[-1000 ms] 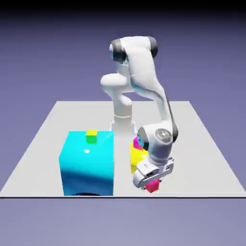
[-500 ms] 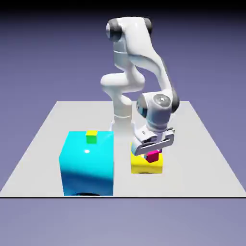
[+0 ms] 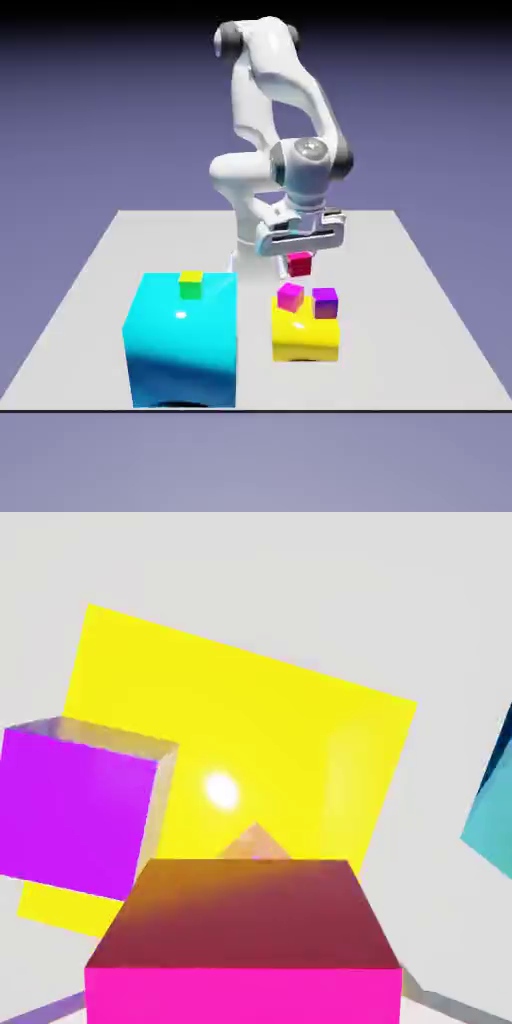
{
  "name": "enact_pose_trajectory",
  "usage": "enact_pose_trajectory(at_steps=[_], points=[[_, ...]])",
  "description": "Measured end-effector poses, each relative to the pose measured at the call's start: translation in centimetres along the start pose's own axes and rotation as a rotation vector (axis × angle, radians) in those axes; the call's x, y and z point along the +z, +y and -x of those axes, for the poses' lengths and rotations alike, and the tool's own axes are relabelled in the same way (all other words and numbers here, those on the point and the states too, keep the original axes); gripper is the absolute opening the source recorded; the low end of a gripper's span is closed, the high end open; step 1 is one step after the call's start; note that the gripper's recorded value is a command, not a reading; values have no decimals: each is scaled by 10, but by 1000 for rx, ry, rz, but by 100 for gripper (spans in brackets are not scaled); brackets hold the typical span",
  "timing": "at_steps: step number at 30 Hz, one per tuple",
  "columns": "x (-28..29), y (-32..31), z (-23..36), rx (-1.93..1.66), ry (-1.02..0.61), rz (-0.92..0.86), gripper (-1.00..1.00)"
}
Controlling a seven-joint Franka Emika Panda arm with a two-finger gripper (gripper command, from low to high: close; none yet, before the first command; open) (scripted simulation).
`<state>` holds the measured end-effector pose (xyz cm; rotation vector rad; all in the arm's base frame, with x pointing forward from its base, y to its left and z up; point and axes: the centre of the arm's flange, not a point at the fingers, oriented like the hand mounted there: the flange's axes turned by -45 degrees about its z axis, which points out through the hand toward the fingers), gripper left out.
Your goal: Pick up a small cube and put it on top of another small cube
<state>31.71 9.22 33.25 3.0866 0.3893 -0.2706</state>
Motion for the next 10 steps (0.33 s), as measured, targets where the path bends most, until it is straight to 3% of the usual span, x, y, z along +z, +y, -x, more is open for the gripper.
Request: enact_pose_trajectory(at_steps=[6,7,10], points=[[61,0,-4,0,0,1,-100],[70,0,-3,0,0,1,100],[58,0,-4,0,0,3,100]])
